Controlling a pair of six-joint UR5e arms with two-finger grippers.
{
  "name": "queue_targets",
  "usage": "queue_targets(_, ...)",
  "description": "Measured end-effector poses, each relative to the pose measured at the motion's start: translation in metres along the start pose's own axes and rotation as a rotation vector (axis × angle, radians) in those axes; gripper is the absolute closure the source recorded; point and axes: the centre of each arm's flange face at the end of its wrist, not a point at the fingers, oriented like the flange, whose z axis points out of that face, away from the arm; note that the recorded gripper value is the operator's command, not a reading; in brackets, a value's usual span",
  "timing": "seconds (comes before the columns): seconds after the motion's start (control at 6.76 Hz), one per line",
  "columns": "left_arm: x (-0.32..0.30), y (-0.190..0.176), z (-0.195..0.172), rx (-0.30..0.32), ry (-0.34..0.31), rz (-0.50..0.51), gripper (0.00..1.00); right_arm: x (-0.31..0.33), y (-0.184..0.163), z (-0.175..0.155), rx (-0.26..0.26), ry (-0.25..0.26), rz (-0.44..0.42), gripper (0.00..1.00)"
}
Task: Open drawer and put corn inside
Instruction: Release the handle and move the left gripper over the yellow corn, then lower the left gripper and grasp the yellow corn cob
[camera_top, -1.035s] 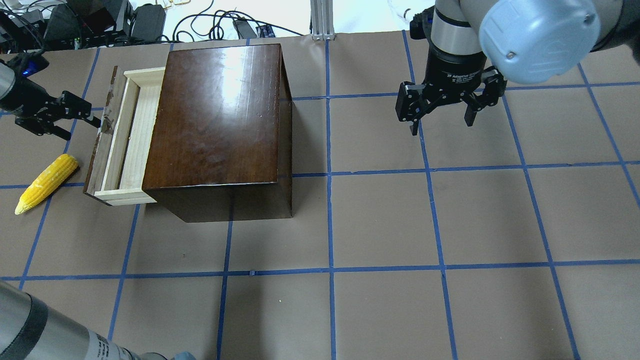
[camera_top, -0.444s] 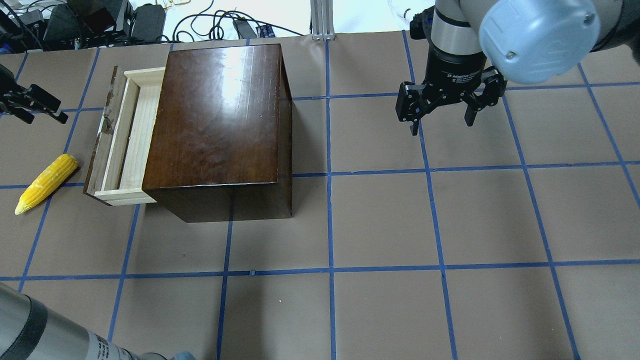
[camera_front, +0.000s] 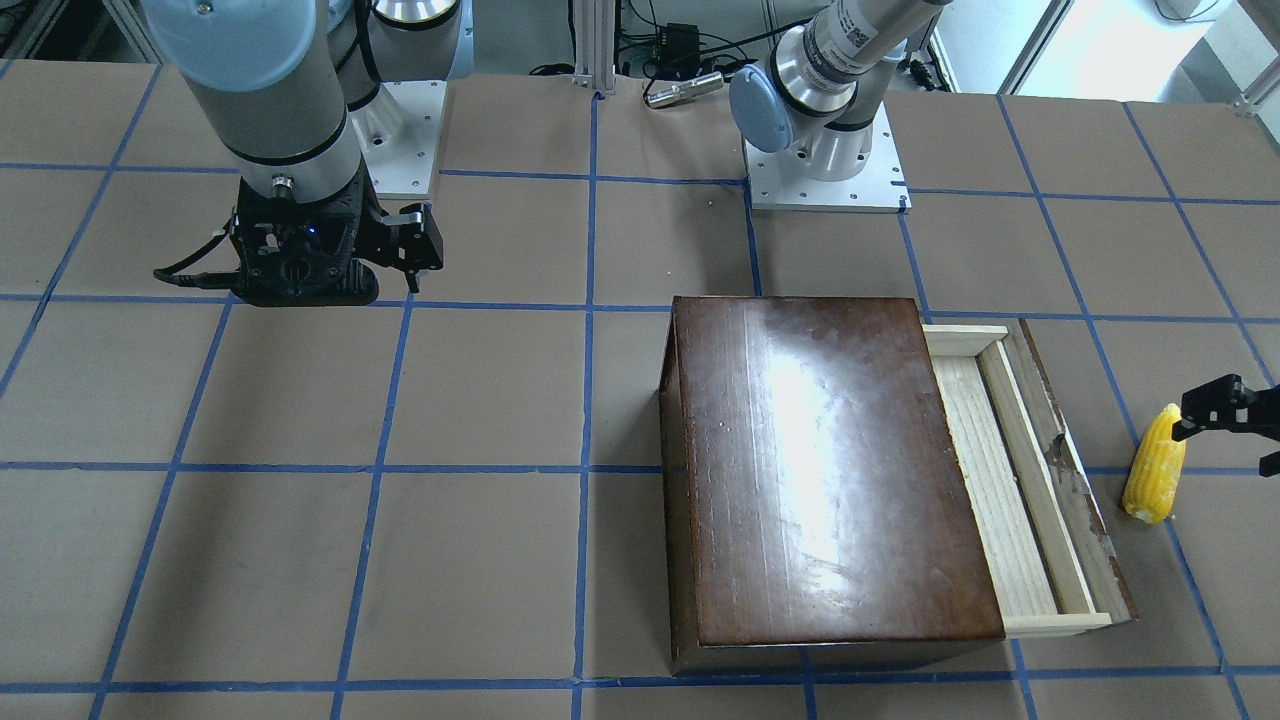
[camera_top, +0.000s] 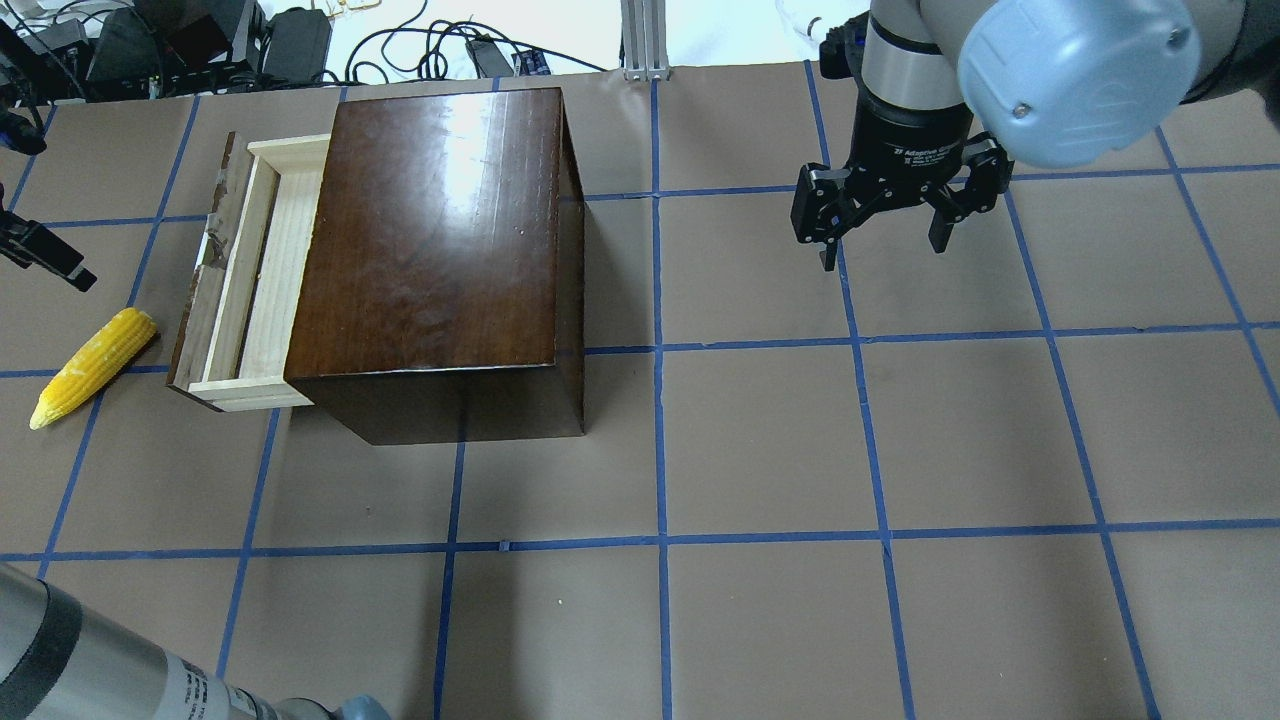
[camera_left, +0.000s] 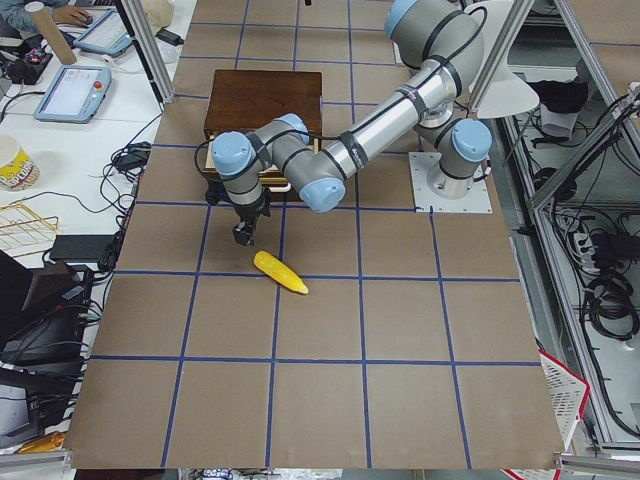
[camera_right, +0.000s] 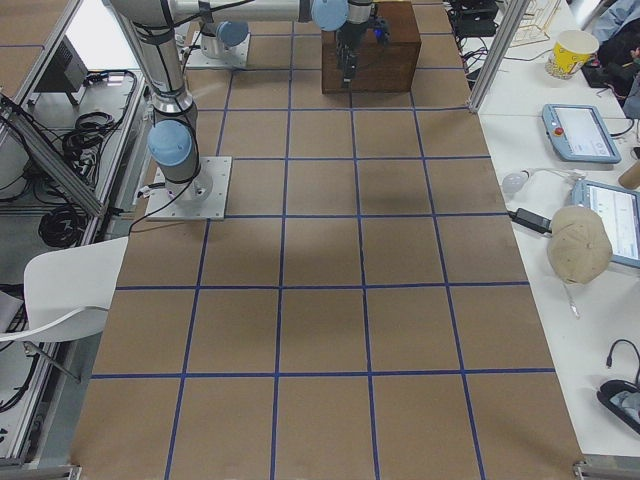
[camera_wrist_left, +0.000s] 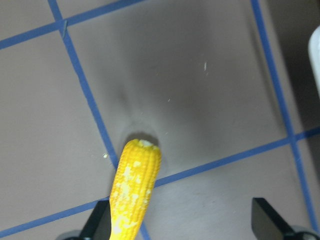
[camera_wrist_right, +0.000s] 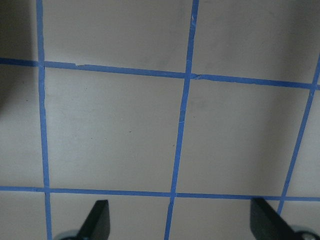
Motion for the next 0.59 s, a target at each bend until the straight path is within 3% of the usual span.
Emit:
queue_targets(0.15, -0.006, 0.015, 0.018, 0.001, -0.013, 0.082, 0.00, 0.000, 0.000, 0.000, 0.000, 0.000, 0.001, 0.00)
queue_targets(0.59, -0.008, 0.052, 0.081, 0.012, -0.053, 0.153, 0.00, 0.000, 0.000, 0.000, 0.000, 0.000, 0.001, 0.00)
